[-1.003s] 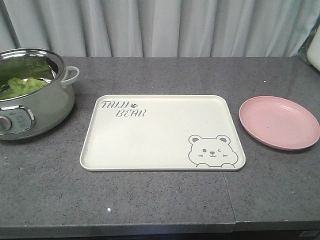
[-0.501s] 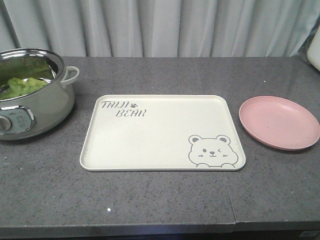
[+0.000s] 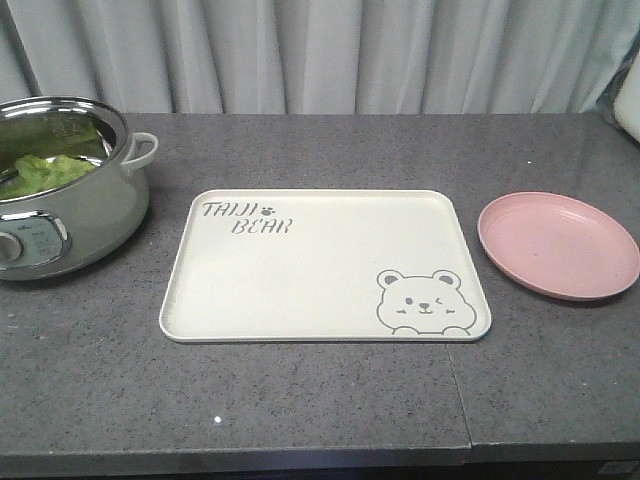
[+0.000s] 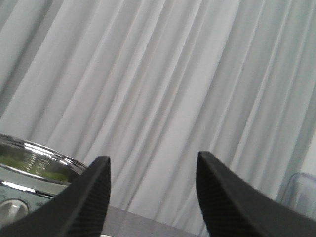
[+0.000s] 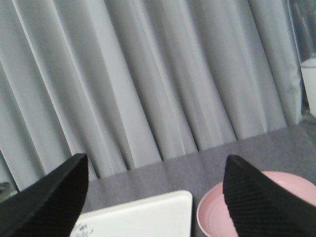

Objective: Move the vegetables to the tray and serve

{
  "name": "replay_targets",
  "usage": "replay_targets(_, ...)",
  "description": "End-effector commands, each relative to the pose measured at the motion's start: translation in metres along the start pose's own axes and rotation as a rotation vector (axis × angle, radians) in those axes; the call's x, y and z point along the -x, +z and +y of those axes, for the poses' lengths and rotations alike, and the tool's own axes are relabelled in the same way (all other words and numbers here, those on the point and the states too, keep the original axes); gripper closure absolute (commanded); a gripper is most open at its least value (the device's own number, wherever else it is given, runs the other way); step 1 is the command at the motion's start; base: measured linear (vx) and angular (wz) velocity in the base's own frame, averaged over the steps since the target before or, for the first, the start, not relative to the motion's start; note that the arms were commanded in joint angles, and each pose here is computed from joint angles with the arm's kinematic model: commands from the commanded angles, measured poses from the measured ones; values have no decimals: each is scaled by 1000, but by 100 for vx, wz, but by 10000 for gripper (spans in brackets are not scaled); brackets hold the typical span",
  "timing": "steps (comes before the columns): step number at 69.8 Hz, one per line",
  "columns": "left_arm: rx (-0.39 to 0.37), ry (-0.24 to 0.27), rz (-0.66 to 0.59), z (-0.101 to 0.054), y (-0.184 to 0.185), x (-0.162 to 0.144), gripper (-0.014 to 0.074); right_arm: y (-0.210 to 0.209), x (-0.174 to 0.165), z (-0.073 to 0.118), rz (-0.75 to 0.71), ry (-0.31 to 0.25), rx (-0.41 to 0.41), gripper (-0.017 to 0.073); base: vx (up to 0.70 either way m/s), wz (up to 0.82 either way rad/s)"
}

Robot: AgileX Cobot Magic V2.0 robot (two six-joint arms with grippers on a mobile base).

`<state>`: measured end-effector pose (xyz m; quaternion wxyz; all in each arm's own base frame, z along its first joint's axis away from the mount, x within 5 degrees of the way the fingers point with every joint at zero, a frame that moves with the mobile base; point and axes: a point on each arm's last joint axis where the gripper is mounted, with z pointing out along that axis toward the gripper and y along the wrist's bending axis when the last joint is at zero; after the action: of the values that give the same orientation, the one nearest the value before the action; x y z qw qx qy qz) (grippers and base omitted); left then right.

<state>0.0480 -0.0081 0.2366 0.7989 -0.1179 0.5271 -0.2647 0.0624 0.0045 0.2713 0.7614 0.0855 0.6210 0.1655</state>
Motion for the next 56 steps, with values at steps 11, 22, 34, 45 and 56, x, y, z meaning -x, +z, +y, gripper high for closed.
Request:
replay_targets(11, -125, 0, -32, -22, 3, 21, 181, 28, 35, 14, 67, -71, -10, -15, 0, 0)
replay_targets(22, 45, 111, 12, -36, 18, 64, 181, 63, 66, 25, 181, -186, -41, -3, 0, 0)
replay_targets(34, 197, 164, 64, -43, 43, 97, 181, 95, 81, 31, 216, -192, -51, -3, 0, 0)
replay_targets(45, 134, 173, 56, -50, 56, 100, 181, 103, 81, 32, 175, -175, -37, -3, 0, 0)
replay_targets(56, 192, 190, 108, -50, 81, 110, 181, 103, 81, 32, 183, -178, -39, -3, 0, 0)
